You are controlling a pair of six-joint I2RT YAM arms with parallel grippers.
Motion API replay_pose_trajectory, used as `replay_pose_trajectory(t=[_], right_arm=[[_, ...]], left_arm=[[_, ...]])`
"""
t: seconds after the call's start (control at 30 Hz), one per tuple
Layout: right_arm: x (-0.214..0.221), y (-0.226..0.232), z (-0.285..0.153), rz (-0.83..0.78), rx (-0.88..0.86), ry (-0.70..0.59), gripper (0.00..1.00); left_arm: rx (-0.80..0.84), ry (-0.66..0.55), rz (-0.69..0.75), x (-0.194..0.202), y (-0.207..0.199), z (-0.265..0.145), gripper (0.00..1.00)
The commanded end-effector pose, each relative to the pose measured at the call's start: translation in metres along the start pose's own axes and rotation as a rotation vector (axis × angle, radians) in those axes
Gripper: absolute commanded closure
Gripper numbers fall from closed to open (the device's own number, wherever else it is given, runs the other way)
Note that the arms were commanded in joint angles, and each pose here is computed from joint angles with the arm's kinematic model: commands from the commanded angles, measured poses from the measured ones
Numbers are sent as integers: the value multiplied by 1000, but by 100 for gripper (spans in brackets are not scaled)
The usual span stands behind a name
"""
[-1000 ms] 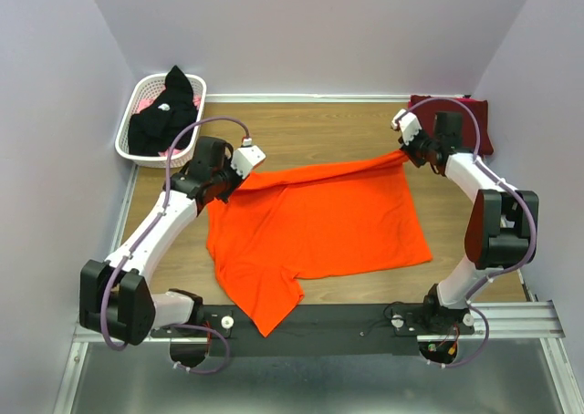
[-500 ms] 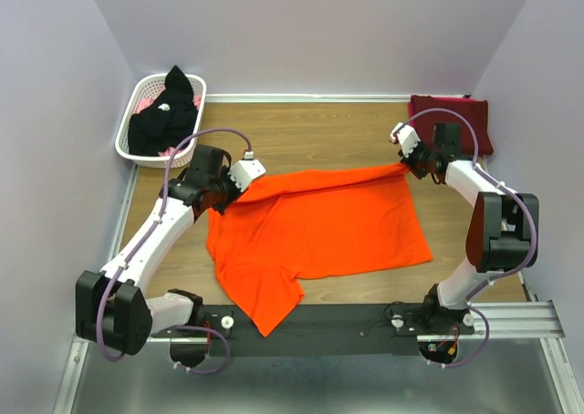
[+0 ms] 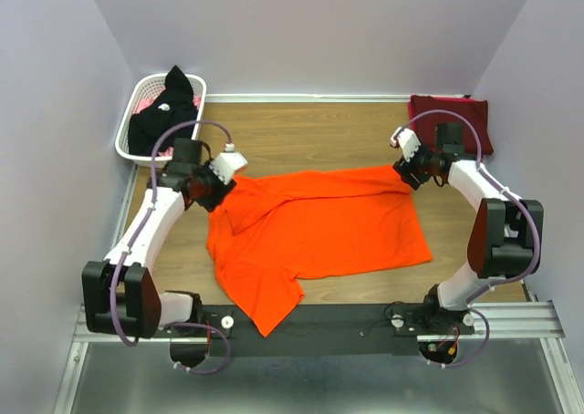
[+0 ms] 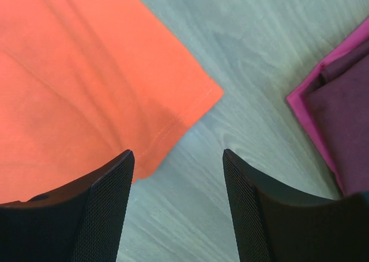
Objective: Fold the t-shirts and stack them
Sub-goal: Fold the flattened tshirt in 1/3 of the way
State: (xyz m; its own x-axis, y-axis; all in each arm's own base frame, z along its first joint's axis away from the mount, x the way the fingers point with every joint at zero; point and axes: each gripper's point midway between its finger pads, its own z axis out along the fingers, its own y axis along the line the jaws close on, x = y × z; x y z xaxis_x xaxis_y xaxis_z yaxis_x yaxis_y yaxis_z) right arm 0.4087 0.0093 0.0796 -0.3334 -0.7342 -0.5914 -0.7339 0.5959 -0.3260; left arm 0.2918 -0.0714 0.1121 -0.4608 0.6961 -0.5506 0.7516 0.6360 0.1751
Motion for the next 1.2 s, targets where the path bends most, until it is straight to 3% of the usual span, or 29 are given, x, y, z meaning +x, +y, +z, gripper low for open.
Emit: replay_pose_trajectory(t=[0.0, 0.17, 0.33, 0.53, 0.8, 1.17], right_arm=[[-28, -13, -19, 83, 2, -60, 31], [-42, -33, 2, 261, -39, -47, 46], [-26, -26, 35, 375, -128, 43, 62], [-4, -10, 59, 395, -164, 123, 63], [22, 0, 80, 403, -182, 205, 64], [42, 0, 89, 416, -157, 281, 64]], left_arm=[[-40, -87, -76, -16, 45, -18, 43], [-138, -55, -204, 1, 94, 0, 44], [-168, -6, -301, 19, 122, 31, 51], [-143, -25, -359, 15, 136, 52, 50], [-36, -11, -414, 23, 125, 86, 50], [-28, 50, -437, 46, 121, 109, 72]])
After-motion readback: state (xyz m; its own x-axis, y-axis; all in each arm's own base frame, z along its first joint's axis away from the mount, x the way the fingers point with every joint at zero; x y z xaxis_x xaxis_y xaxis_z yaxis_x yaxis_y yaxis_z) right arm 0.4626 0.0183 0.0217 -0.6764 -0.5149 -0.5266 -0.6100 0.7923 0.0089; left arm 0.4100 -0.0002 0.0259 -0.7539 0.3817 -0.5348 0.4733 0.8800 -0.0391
